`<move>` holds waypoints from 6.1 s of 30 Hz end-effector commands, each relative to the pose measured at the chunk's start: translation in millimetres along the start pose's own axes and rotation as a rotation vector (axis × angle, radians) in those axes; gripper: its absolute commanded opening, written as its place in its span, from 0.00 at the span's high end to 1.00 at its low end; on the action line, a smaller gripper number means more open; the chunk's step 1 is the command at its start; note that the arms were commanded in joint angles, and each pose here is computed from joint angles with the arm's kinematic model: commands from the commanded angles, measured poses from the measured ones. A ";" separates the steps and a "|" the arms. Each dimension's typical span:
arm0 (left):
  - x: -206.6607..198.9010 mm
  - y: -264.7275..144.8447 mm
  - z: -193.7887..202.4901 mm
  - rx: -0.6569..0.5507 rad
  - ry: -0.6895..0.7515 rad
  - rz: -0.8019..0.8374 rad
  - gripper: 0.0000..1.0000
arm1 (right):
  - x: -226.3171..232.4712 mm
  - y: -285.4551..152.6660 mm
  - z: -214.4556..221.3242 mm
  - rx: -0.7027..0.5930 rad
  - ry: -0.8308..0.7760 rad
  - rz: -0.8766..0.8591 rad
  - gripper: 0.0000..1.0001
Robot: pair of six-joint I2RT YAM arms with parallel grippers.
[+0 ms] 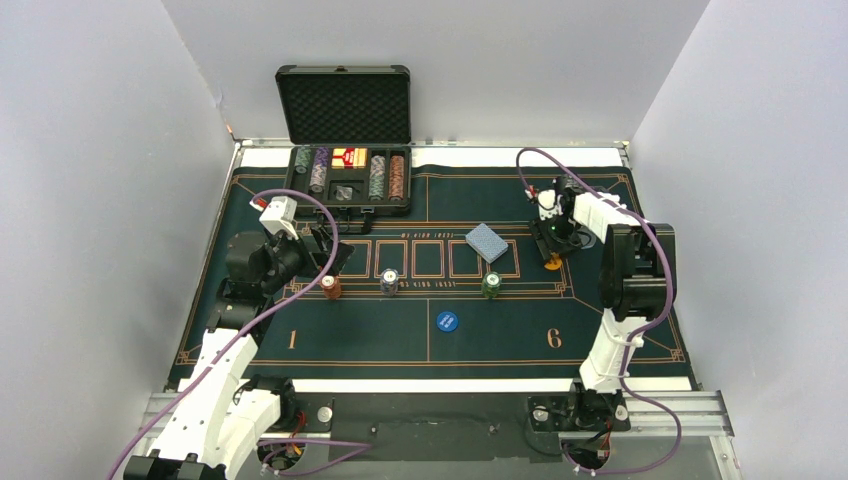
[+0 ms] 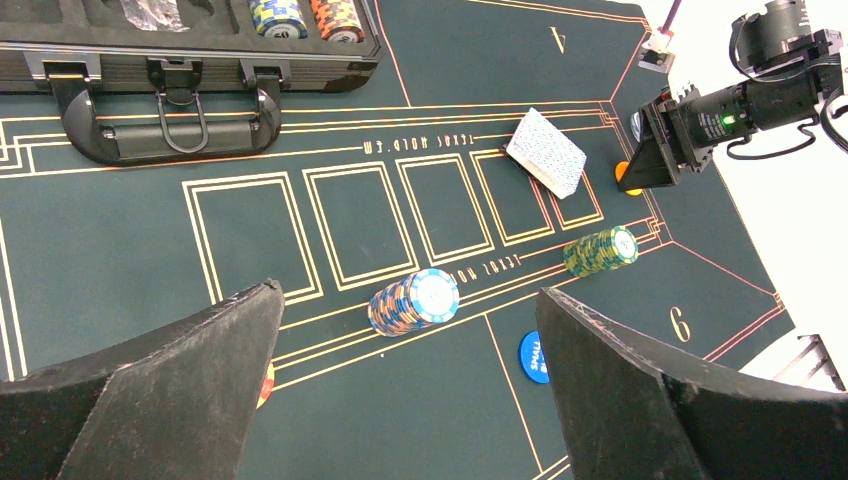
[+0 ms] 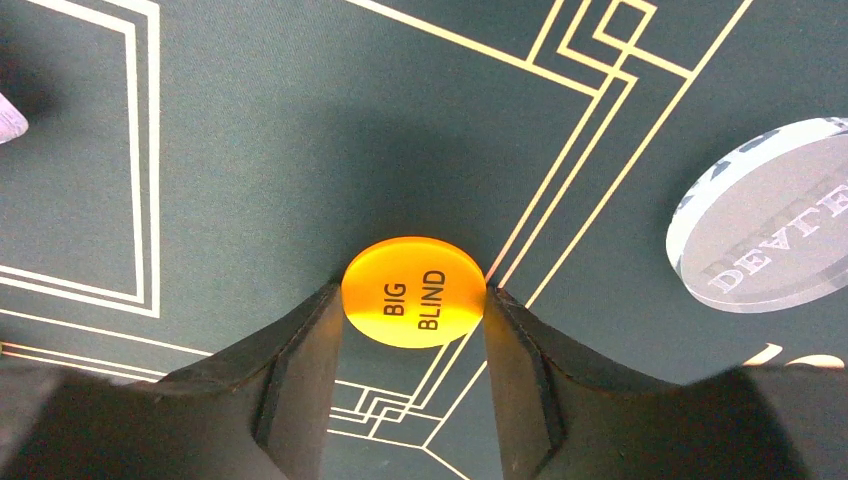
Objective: Distribute texas hold em gaming equipment
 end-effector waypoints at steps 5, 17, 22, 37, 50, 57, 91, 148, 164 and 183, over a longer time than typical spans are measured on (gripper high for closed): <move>-6.0 -1.4 -12.2 -0.060 0.024 0.037 0.01 | 3.3 -14.6 -4.8 -0.050 -0.027 -0.005 0.68; -25.0 -14.9 -37.4 -0.121 -0.010 0.084 0.01 | 26.5 -46.7 -6.5 -0.095 -0.118 -0.014 0.69; -39.5 -29.4 -59.7 -0.171 -0.012 0.107 0.01 | 63.3 -77.3 -12.7 -0.151 -0.217 -0.031 0.69; -96.4 -102.3 -158.8 -0.379 0.069 0.120 0.01 | 242.2 -130.0 -28.0 -0.244 -0.621 -0.250 0.69; -108.0 -141.8 -165.6 -0.490 0.097 0.090 0.01 | 414.0 -111.8 23.3 -0.158 -0.981 -0.386 0.69; -109.6 -150.0 -161.0 -0.499 0.113 0.087 0.01 | 450.8 -80.6 37.5 -0.118 -1.030 -0.346 0.68; -154.8 -178.6 -168.2 -0.524 0.013 0.386 0.02 | 348.8 -200.6 30.8 -0.228 -1.219 -0.621 0.14; -56.2 126.2 86.6 0.811 0.364 -0.308 0.23 | 27.1 -148.4 68.9 -0.739 -0.009 -0.407 0.00; -55.4 130.9 99.3 0.875 0.412 -0.366 0.37 | 28.4 -148.2 69.6 -0.730 -0.016 -0.414 0.00; -55.7 131.0 101.3 0.888 0.404 -0.366 0.90 | 27.9 -148.6 70.9 -0.728 -0.022 -0.409 0.00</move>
Point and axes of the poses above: each gripper's point midway between its finger pads, its own y axis out along the fingers, its own x axis along the line the jaws close on, z = x × y, the point moved 6 cm from there along -y, back along the fingers, and after that the axes turned 7 degrees about y, right-handed, at the moved point
